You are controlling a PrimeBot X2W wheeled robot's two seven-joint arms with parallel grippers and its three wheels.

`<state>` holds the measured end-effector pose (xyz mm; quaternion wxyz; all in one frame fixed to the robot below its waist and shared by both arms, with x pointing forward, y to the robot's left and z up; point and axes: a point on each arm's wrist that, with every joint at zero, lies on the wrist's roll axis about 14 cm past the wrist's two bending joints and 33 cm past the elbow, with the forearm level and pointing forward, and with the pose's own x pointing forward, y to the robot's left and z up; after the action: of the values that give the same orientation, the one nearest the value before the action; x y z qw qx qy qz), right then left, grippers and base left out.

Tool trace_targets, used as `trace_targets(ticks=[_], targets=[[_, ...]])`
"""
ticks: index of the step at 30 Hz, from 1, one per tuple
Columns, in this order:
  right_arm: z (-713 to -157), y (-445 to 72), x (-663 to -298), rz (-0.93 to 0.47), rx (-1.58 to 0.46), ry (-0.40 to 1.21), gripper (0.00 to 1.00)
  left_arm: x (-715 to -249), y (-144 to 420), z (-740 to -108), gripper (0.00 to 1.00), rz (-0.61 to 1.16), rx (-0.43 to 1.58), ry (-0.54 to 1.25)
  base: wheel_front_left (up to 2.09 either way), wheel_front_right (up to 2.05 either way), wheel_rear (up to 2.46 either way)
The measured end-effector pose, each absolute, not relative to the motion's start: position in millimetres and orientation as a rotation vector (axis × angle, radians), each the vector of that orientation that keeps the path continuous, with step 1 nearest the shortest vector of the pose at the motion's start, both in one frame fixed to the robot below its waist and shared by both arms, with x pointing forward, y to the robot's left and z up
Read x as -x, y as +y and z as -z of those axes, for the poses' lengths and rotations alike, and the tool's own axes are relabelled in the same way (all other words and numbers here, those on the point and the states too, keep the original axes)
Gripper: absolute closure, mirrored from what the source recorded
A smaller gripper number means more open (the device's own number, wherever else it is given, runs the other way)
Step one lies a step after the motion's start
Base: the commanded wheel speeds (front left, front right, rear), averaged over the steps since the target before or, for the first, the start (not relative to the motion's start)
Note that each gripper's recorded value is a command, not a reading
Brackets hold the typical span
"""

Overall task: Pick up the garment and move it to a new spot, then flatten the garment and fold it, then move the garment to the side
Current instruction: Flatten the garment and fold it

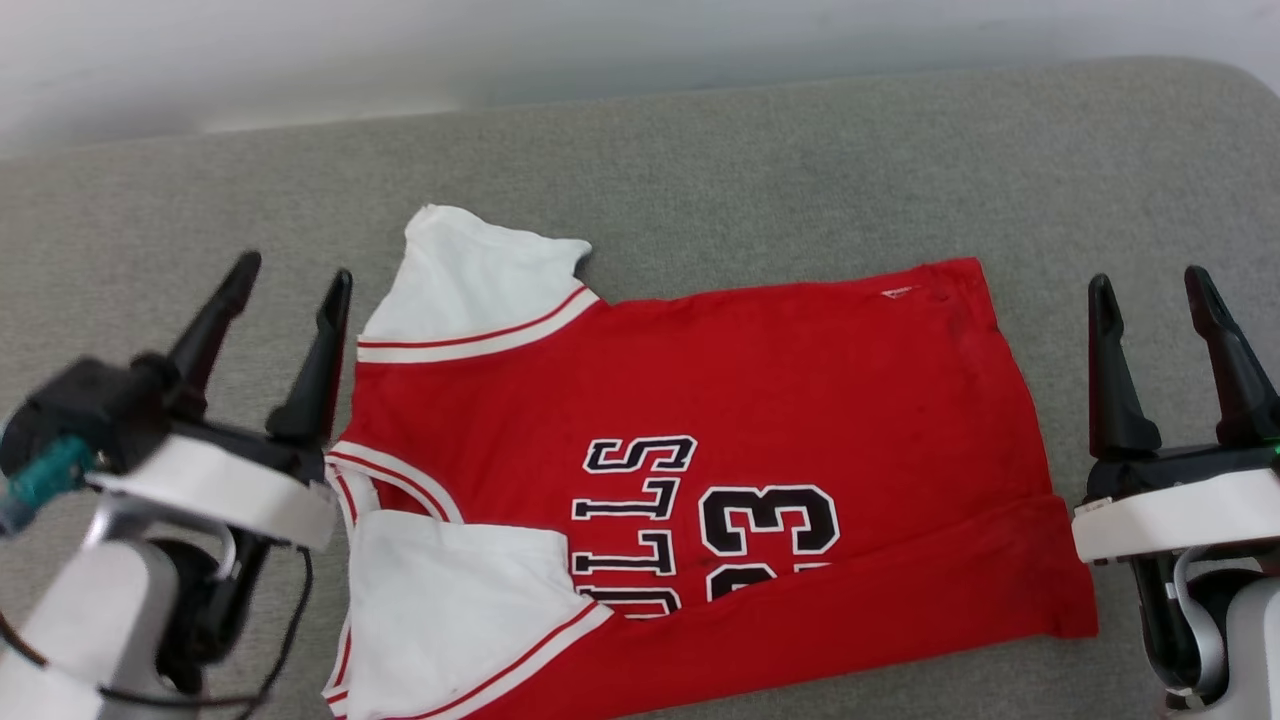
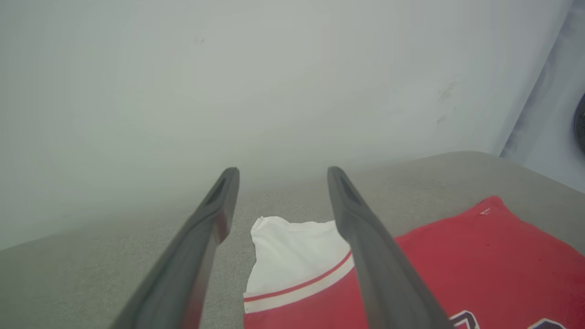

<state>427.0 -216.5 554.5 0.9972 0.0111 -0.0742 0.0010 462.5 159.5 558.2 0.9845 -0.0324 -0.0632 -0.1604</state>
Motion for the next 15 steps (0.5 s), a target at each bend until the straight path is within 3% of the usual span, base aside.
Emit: trace_targets(ticks=[4, 15], targets=[[-546.6, -218.6, -432.8, 0.009, -0.018, -0.137, 0.00, -496.1, 154.6, -549.7, 0.00, 0.387, 0.027, -0.029, 0.00, 0.00, 0.00], [-505.6, -233.3, -439.2, 0.062, -0.014, -0.049, 0.00, -580.4, 154.4, -464.6, 0.00, 0.472, -0.112, 0.594, 0.00, 0.00, 0.00]])
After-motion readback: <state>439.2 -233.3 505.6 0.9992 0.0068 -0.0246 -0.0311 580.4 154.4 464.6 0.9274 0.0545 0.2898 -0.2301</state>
